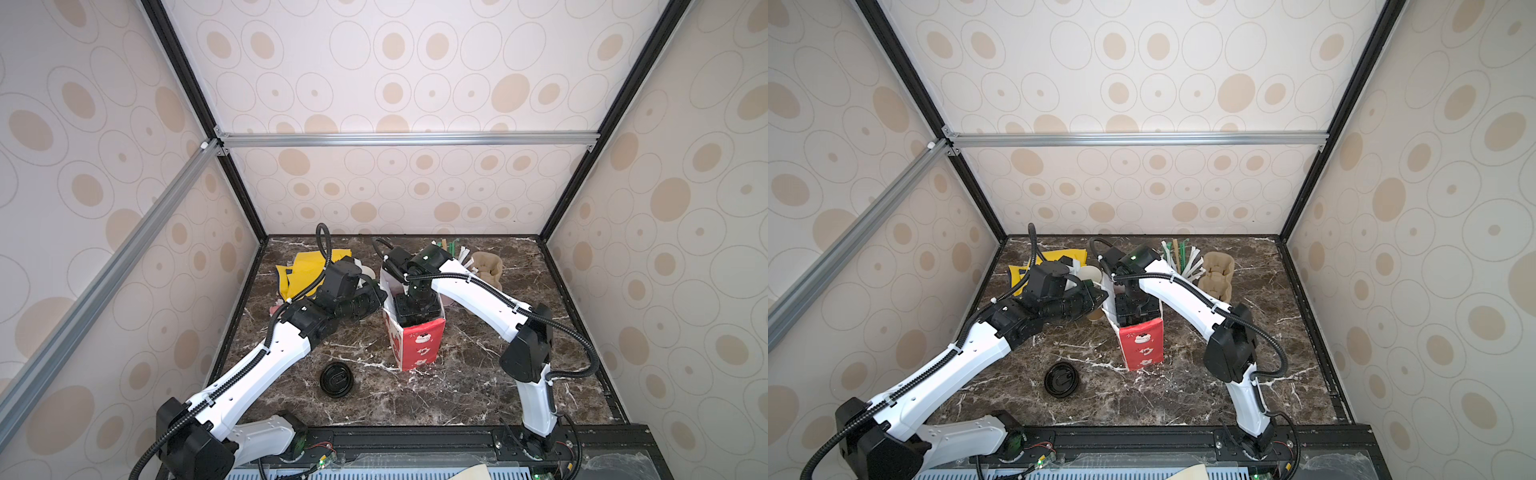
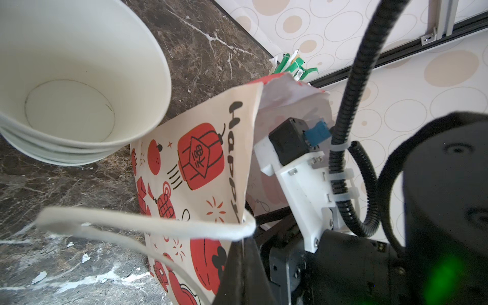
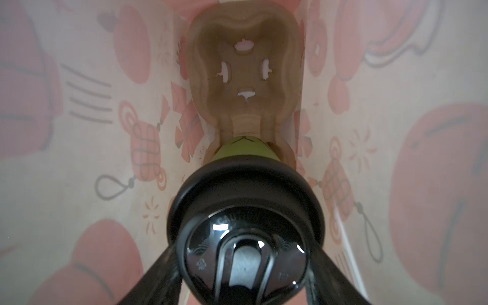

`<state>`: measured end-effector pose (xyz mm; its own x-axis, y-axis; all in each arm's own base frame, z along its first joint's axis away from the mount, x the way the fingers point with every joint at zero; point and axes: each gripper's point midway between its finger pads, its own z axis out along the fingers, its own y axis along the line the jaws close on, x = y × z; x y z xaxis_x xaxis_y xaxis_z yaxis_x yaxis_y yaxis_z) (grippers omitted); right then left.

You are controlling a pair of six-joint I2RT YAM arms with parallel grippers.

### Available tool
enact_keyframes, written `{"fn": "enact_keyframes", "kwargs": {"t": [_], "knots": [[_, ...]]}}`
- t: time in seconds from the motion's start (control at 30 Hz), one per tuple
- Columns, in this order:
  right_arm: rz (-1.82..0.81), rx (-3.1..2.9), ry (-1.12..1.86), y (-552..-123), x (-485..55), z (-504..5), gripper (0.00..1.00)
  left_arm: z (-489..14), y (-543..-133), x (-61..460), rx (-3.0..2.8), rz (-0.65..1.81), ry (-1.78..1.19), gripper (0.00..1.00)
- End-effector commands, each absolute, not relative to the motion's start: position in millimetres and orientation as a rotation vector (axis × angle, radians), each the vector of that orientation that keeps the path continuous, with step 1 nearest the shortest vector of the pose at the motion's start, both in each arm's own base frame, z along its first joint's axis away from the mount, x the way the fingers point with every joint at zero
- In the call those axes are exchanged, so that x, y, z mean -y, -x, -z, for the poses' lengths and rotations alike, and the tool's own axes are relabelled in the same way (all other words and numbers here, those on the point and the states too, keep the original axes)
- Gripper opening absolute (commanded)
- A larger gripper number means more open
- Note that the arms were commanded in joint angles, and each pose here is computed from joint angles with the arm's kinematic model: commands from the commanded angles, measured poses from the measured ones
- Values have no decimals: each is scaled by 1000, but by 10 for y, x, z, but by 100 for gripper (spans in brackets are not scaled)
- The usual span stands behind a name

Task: Pack a coffee takeout order
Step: Place the coffee cup in the cup tray.

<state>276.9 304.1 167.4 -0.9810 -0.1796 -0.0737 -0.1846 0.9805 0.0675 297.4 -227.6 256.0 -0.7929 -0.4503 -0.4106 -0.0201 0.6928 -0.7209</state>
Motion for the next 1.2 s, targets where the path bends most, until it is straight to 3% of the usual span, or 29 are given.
{"fn": "enact_keyframes", "kwargs": {"t": [0.0,0.63,1.17], "knots": [[-49,-3129,278,-2753,-3023,-1355,64,-2690,-2991,2232,-2302,961,348,0],[-47,-3097,261,-2663,-2893,-1796,64,-2710,-2990,2225,-2296,960,345,0],[-48,-3128,267,-2684,-2974,-1421,63,-2793,-3010,2192,-2273,944,340,0]]}}
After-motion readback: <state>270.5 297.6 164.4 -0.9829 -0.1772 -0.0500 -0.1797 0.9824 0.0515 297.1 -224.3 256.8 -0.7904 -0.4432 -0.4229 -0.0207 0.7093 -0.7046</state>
